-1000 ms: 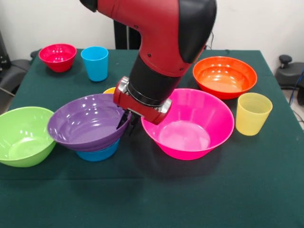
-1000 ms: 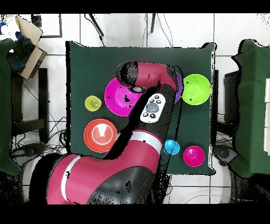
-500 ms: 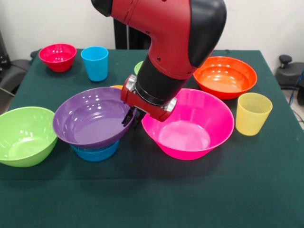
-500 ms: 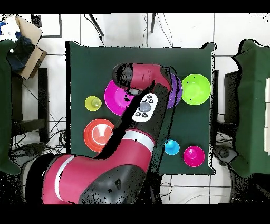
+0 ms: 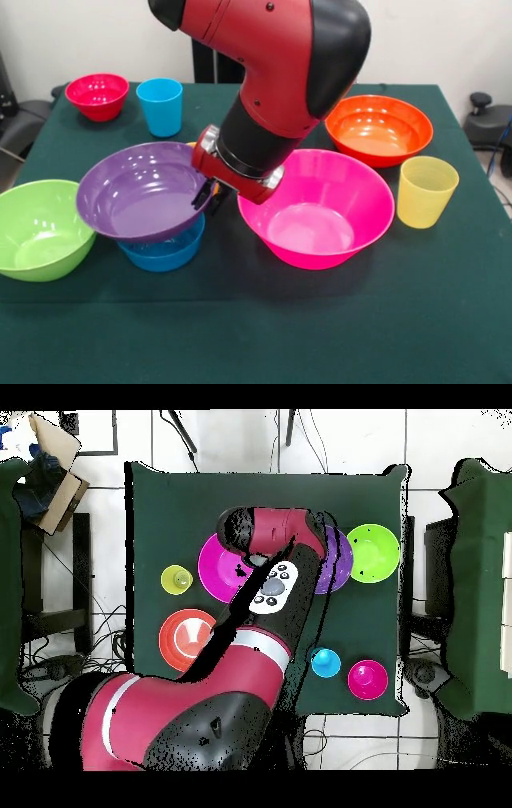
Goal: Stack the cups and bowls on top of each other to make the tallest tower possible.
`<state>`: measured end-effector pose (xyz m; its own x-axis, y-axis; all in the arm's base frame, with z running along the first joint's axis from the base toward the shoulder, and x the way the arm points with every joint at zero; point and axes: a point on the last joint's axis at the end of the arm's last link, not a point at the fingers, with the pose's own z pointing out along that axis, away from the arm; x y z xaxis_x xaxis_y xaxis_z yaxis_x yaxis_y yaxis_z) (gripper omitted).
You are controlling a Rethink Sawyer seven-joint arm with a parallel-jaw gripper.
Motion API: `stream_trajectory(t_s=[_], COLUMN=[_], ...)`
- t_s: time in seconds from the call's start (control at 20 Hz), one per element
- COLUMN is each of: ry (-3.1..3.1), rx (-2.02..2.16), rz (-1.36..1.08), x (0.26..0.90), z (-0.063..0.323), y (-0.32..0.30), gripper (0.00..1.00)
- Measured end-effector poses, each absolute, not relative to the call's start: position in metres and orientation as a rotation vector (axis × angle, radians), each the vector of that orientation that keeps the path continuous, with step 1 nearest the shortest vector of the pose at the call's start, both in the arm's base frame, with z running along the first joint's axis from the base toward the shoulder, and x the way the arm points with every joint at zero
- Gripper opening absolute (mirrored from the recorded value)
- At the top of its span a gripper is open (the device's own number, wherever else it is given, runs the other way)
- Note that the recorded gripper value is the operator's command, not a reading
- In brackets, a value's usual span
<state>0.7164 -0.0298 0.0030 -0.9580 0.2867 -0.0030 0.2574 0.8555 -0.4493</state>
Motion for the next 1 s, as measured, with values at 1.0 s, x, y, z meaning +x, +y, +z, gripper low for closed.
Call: stream_trajectory(t_s=[1.0], ry=[-2.947], rx=[-0.494], rz=[0.755], x=[0.7137], z=[-0.0069], y=[-0.0356], gripper=[0.0])
